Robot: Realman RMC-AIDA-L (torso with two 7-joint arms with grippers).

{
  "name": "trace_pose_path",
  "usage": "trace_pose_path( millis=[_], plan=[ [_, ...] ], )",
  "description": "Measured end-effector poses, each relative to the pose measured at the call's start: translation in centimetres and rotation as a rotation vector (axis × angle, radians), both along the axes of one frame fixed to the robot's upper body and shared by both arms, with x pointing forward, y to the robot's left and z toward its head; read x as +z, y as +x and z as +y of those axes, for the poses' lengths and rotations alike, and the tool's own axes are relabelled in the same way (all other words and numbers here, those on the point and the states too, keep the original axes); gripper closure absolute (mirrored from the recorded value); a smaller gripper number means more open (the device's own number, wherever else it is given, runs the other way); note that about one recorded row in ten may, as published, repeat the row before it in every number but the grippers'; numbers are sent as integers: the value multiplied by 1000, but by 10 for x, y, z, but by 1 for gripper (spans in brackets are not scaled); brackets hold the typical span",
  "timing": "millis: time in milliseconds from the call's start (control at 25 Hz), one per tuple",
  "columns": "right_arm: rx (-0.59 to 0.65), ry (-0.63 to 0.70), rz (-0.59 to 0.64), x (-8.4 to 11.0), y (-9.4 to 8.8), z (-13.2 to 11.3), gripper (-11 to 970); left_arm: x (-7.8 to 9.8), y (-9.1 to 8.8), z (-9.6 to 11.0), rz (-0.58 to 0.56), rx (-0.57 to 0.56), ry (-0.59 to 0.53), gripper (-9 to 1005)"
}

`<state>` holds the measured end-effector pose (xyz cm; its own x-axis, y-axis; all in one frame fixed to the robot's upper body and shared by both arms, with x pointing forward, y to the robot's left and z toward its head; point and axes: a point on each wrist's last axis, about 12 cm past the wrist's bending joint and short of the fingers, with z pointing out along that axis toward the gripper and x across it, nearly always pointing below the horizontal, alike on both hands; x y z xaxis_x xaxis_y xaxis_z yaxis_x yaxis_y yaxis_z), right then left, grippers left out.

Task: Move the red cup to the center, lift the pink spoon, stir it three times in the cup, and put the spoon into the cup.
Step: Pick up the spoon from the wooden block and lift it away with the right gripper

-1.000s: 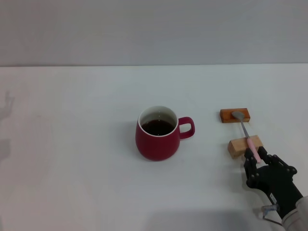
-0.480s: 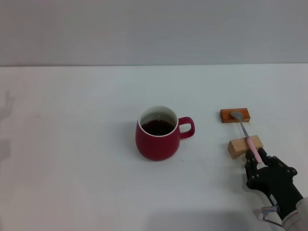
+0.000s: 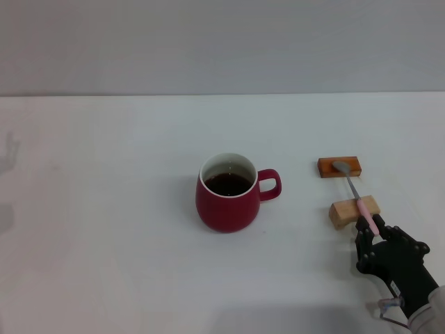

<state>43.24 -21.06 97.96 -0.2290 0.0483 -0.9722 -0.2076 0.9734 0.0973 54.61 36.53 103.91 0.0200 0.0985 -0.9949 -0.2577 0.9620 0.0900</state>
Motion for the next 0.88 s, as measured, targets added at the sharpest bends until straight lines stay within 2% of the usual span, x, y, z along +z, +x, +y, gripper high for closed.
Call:
trace_pose_path(
  millis=[880],
  plan=[
    [-4, 1, -5, 1, 0, -1, 793, 0, -1, 1, -4, 2, 3, 149]
  ],
)
